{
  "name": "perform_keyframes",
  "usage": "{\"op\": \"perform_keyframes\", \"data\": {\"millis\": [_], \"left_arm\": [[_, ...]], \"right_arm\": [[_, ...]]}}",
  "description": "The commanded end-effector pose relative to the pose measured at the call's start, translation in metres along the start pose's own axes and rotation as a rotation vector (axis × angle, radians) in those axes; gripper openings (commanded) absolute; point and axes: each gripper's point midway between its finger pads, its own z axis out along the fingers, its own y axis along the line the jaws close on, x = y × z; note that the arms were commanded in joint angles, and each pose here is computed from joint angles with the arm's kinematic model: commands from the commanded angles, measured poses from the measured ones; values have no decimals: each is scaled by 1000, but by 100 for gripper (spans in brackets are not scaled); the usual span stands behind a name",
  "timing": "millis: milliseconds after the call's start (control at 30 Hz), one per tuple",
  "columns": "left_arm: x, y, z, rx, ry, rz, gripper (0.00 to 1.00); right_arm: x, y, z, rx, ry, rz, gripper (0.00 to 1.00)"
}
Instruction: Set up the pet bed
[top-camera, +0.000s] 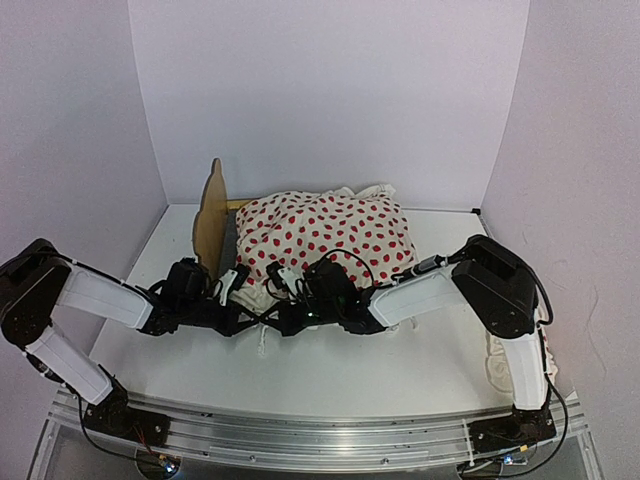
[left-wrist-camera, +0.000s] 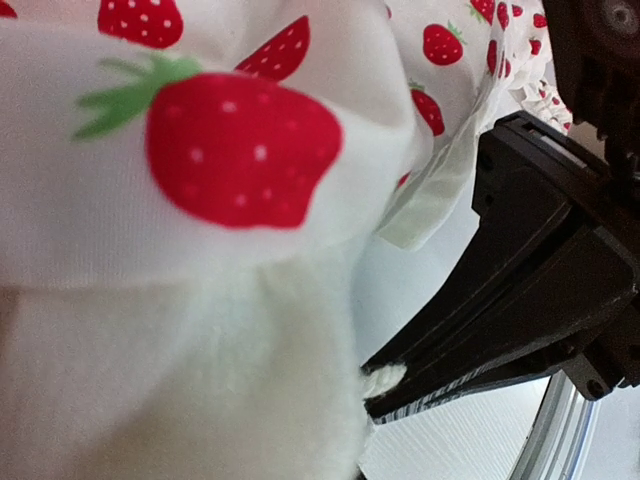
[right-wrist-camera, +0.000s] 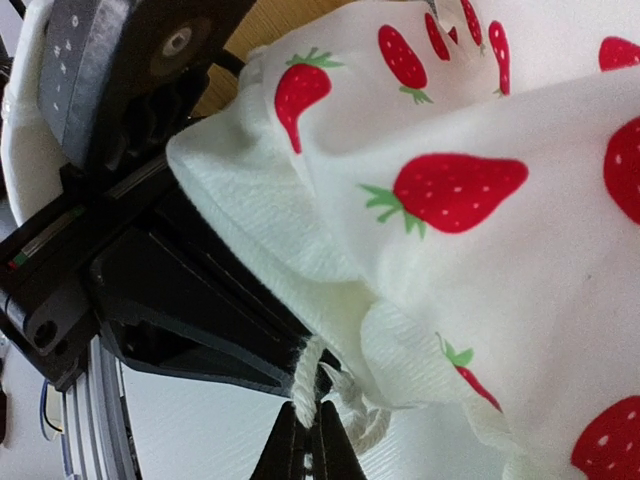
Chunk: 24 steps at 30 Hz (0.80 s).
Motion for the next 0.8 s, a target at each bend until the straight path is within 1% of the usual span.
{"op": "perform_keyframes", "data": {"millis": [0,100,233,400,567,667,767], "left_arm": [[-28,-9,-1,54,-132,28,0],[-27,-13,-1,84,-149,31,0],[-24,-15,-2,107,-173,19,0],[-15,-10,0,101,-175,-19,0],[-9,-2,3,80,-186,-36,0],[-9,3,4,54,-197,-30,0],[-7,6,5,42,-197,-22,0]], "right_arm": [[-16,29,-11,-91,-16,44,1],[-11,36,-8,-122,4,64,2],[-1,41,-3,-152,36,89,7],[16,27,2,-101,69,150,17],[24,24,-7,-66,103,139,28],[32,27,-15,-70,158,128,39],[42,28,-26,-51,219,111,45]]}}
